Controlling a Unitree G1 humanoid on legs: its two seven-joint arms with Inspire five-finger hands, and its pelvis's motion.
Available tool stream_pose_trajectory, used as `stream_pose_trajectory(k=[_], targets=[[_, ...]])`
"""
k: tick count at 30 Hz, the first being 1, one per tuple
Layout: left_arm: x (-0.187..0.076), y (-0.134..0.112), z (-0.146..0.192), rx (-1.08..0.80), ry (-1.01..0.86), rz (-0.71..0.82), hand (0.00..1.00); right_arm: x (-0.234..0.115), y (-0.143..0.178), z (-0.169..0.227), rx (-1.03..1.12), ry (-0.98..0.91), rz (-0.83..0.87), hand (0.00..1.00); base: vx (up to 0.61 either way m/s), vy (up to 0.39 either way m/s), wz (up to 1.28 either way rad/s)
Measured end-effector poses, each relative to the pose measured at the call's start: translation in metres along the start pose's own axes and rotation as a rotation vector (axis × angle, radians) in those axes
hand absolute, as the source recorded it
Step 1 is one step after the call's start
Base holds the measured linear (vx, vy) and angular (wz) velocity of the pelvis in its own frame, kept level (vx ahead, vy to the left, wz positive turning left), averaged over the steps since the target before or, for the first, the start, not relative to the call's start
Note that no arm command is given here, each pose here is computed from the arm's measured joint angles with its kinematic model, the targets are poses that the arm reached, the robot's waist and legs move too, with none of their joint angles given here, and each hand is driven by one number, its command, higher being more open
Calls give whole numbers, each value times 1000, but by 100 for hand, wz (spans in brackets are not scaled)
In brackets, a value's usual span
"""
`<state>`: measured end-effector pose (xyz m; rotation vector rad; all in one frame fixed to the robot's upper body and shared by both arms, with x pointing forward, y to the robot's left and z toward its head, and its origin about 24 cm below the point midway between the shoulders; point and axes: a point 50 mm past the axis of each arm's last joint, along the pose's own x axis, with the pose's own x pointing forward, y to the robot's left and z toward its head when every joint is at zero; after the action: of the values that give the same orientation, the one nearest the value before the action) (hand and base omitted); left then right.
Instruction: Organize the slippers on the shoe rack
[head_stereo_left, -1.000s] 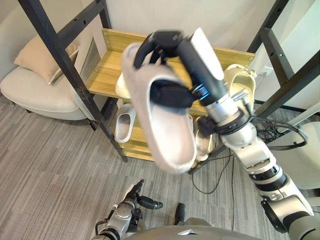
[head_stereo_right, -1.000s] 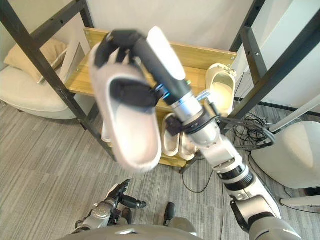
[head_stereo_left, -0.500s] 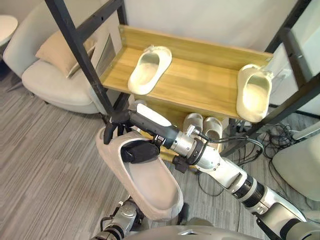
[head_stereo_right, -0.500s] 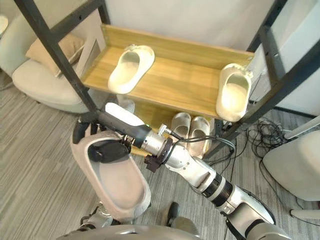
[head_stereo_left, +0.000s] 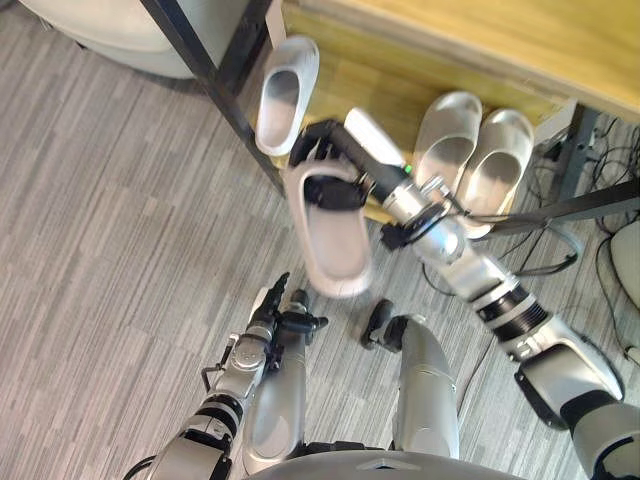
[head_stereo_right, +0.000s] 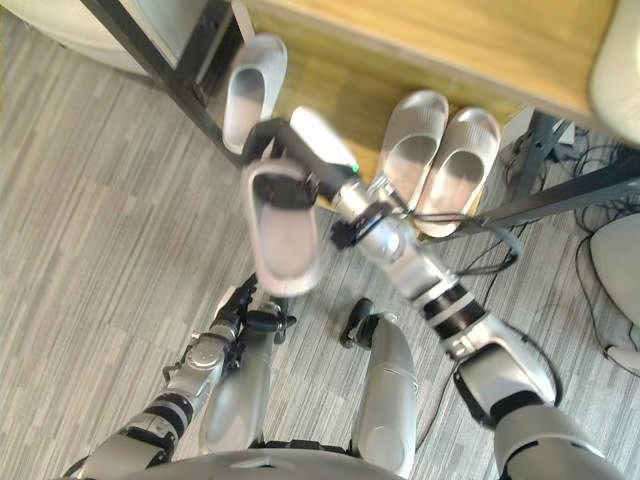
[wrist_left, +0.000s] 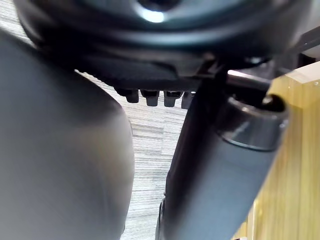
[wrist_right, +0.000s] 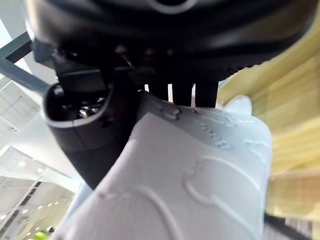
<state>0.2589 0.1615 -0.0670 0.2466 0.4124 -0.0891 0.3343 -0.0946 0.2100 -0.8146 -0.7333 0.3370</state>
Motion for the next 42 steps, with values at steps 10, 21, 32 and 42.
stream_pose_trajectory(k=[10, 21, 32, 42], targets=[[9, 19, 40, -138, -154, 150, 100, 22, -66, 17, -221, -90, -304, 0, -68, 40, 10], [9, 19, 58, -229, -229, 194, 100, 40, -101, 5, -319, 12, -452, 0, -9, 28, 11], [9, 17, 62, -237, -250, 195, 100, 55, -125, -4, -352, 114, -544, 100, 17, 45, 7], [9, 13, 65, -246, -264, 188, 100, 68, -146, 5, -371, 118, -596, 100, 20, 54, 5]])
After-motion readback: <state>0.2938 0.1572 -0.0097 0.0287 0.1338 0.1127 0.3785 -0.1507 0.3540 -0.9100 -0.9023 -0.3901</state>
